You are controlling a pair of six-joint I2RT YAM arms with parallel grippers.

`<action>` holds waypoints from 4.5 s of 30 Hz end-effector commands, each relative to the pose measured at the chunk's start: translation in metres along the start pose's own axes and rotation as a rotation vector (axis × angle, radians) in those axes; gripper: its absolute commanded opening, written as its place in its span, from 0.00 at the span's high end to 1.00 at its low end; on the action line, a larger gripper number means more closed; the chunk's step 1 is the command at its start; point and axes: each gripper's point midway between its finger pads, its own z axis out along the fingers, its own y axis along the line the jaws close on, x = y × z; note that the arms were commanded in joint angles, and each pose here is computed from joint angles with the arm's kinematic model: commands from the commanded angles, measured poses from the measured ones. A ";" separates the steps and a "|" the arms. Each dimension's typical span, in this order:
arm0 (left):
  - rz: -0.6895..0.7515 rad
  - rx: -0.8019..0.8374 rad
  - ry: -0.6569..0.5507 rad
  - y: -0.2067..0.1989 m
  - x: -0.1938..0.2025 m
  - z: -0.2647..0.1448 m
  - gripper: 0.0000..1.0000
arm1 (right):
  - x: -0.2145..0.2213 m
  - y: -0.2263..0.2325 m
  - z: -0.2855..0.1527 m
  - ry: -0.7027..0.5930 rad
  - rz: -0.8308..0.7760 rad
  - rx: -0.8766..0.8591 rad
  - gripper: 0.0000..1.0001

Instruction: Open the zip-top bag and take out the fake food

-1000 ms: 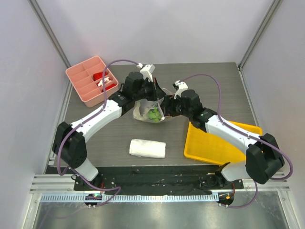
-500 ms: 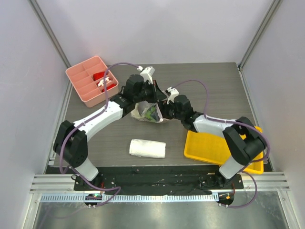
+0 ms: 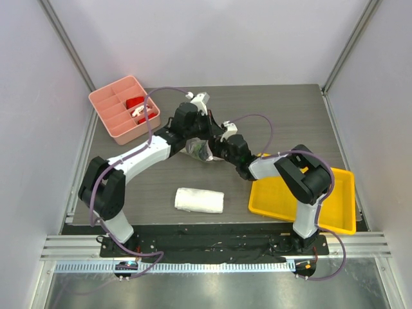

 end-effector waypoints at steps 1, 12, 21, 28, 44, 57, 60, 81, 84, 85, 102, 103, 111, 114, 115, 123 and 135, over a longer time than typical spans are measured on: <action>0.036 0.199 -0.060 -0.066 -0.019 -0.006 1.00 | -0.030 -0.008 0.012 -0.185 0.040 0.091 0.02; 0.113 0.089 -0.074 -0.043 -0.026 -0.014 1.00 | -0.068 0.011 -0.026 -0.240 -0.058 0.095 0.88; 0.150 0.032 -0.079 -0.022 -0.031 -0.026 1.00 | -0.082 0.026 -0.087 -0.208 -0.047 0.106 0.99; 0.153 -0.002 -0.085 -0.003 -0.029 -0.035 1.00 | -0.086 0.025 -0.116 -0.137 -0.046 0.115 0.99; 0.135 0.025 -0.076 -0.005 -0.035 -0.028 1.00 | -0.047 -0.052 -0.277 -0.120 0.178 0.670 0.99; 0.159 0.316 -0.118 -0.063 -0.041 -0.046 1.00 | 0.024 -0.100 -0.307 -0.100 0.374 0.863 0.43; 0.172 0.375 -0.135 -0.073 -0.041 -0.048 1.00 | 0.013 -0.090 -0.303 -0.096 0.331 0.800 0.00; 0.167 0.428 -0.149 -0.084 -0.030 -0.049 1.00 | -0.097 0.051 -0.175 -0.193 0.047 0.156 0.60; 0.168 0.442 -0.152 -0.090 -0.030 -0.053 1.00 | -0.104 0.062 -0.159 -0.217 0.030 0.102 0.65; 0.168 0.446 -0.149 -0.091 -0.028 -0.053 1.00 | -0.101 0.060 -0.152 -0.213 0.035 0.100 0.65; 0.150 0.470 -0.129 -0.099 -0.016 -0.054 1.00 | -0.098 -0.010 -0.085 -0.366 -0.009 0.314 0.28; 0.150 0.471 -0.125 -0.099 -0.014 -0.053 1.00 | -0.099 -0.011 -0.084 -0.371 -0.013 0.318 0.26; 0.143 0.482 -0.111 -0.107 -0.008 -0.049 1.00 | -0.106 -0.025 -0.071 -0.401 -0.043 0.379 0.16; 0.145 0.486 -0.104 -0.109 -0.006 -0.048 1.00 | -0.106 -0.037 -0.061 -0.392 -0.031 0.420 0.10; 0.144 0.486 -0.103 -0.109 -0.006 -0.047 1.00 | -0.106 -0.037 -0.058 -0.390 -0.027 0.416 0.10; 0.142 0.482 -0.090 -0.108 0.001 -0.046 1.00 | -0.128 -0.032 -0.041 -0.529 -0.070 0.324 0.23; 0.157 0.410 -0.081 -0.096 0.002 -0.042 1.00 | -0.138 -0.028 -0.004 -0.534 -0.145 0.237 0.21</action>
